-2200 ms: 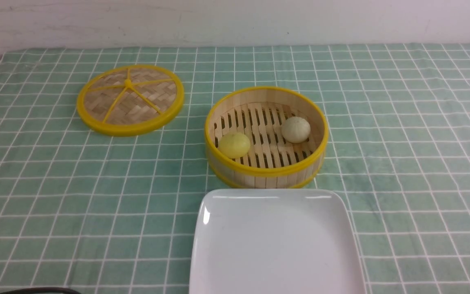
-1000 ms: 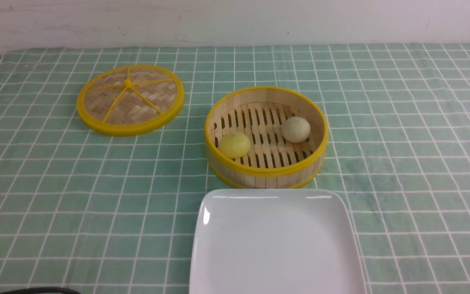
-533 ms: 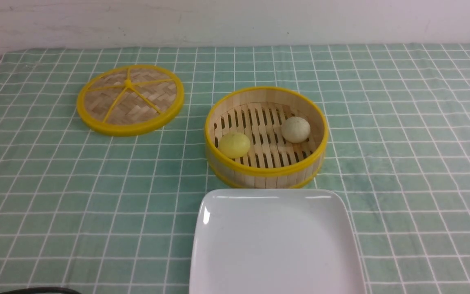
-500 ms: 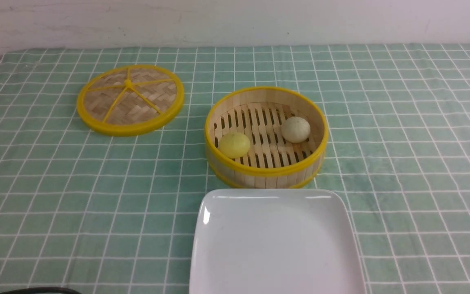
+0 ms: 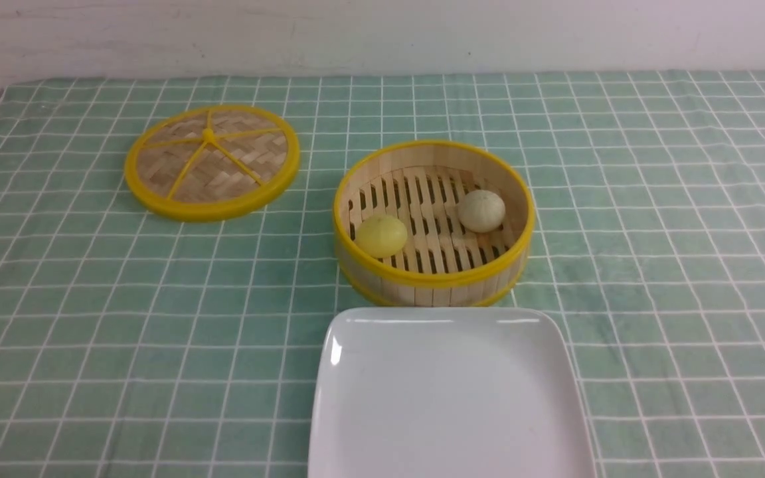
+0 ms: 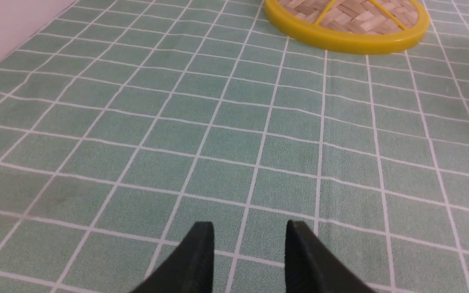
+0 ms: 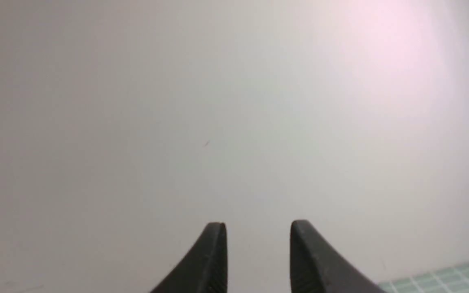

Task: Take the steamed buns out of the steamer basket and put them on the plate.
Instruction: Use the right arm to grab the steamed stuffed bun that is closest to it

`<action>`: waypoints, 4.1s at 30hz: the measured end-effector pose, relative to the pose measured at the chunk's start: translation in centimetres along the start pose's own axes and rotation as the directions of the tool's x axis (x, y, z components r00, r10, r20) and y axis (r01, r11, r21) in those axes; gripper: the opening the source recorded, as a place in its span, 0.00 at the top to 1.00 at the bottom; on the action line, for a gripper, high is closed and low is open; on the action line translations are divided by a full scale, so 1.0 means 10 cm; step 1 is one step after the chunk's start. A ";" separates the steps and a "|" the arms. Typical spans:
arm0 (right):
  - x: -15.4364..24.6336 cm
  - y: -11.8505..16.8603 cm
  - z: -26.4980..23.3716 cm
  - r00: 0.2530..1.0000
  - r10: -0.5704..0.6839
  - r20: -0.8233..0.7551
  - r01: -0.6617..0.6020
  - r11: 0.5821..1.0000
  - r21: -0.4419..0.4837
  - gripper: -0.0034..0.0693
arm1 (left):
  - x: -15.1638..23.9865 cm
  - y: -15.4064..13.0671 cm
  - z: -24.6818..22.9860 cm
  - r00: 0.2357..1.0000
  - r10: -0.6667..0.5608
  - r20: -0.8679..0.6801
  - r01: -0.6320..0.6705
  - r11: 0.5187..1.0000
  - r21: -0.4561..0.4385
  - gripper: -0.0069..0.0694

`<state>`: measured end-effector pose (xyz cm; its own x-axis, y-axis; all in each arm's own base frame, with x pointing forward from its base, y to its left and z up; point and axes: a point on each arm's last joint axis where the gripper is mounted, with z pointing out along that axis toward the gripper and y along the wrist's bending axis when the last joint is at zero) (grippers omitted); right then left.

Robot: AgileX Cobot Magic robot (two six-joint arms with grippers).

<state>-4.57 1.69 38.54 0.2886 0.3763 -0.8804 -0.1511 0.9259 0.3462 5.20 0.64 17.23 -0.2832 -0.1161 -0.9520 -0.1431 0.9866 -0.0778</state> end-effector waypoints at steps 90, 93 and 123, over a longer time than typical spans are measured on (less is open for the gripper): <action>0.72 -0.10 3.44 0.415 -0.445 -0.793 -0.117 0.838 -0.532 0.59 | -1.48 -0.67 0.00 0.954 0.186 -0.236 -0.005 0.794 0.607 0.39; 0.85 0.03 3.53 0.378 -0.473 -0.796 -0.126 0.825 -0.551 0.56 | -1.48 -0.67 0.05 0.952 0.179 -0.249 0.007 0.799 0.602 0.39; 2.87 0.55 4.40 -0.020 -0.628 -0.778 0.085 0.774 -0.627 0.37 | -1.48 -0.65 0.20 0.946 0.157 -0.284 0.037 0.816 0.576 0.39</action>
<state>44.49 19.01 29.48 -0.6463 -0.6149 -0.4518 -0.6855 0.7280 -0.0101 12.24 -3.87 31.25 -0.5593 0.0124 -0.8289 0.4190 0.8670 -0.2697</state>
